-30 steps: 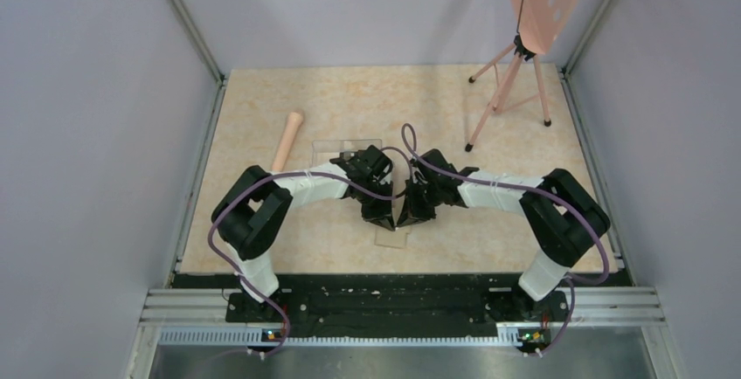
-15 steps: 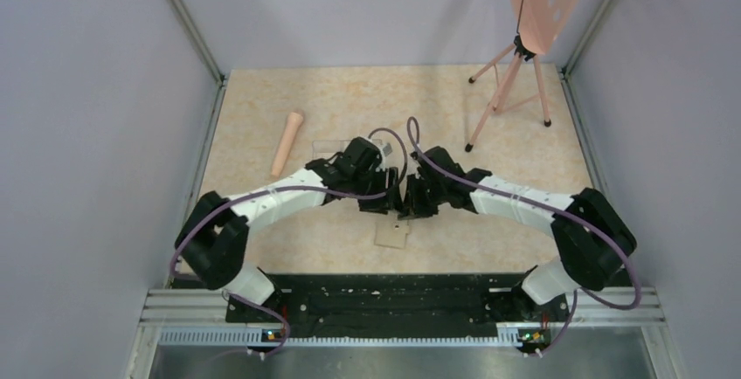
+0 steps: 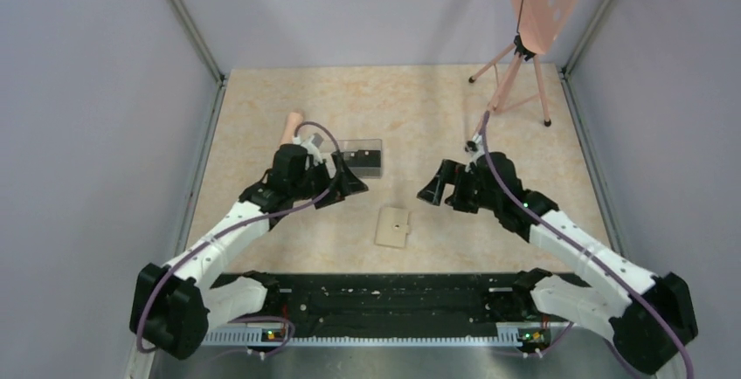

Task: Put the credit cards into the card holder
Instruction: Reset both arms

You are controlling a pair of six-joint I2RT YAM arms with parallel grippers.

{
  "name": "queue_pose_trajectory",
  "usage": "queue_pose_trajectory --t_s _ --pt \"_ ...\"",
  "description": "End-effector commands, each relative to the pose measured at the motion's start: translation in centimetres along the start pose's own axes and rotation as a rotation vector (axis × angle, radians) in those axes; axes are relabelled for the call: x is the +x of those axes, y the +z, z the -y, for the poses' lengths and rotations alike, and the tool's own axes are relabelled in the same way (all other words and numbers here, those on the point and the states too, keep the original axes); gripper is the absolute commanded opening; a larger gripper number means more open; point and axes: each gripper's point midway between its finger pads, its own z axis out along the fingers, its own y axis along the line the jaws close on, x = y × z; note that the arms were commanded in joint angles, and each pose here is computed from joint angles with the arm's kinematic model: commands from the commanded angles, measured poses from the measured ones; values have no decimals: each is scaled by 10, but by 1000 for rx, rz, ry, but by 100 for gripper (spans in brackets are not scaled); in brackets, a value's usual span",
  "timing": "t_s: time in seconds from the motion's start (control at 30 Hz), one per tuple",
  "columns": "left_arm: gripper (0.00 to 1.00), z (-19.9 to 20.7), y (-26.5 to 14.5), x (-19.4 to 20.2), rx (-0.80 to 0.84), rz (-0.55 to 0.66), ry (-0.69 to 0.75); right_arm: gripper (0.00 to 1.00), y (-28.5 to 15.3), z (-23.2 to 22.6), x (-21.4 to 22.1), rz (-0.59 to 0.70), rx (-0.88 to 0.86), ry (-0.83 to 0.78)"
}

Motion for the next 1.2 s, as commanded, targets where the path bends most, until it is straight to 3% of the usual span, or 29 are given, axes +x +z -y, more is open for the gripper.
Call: queue_pose_trajectory --t_s 0.0,0.17,0.5,0.63,0.7,0.8,0.9,1.17 --pt "94 -13 -27 -28 40 143 -34 99 -42 3 -50 268 27 -65" --pt "94 -69 -47 -51 -123 255 -70 99 -67 54 -74 413 261 -127" --pt "95 -137 -100 -116 -582 591 274 99 -84 142 -106 491 619 -211" --pt "95 -157 -98 -120 -652 606 465 99 -79 179 -111 555 695 -262" --pt "96 -170 -98 -124 -704 641 510 99 -78 187 -121 647 703 -304" --pt "95 -189 -89 -116 -720 668 540 99 -78 195 -125 763 707 -421" --pt "94 -190 -83 -118 -662 780 546 99 -88 207 -126 871 751 -439" --pt "94 -186 -68 -155 -691 788 667 99 -75 219 -153 853 725 -413"
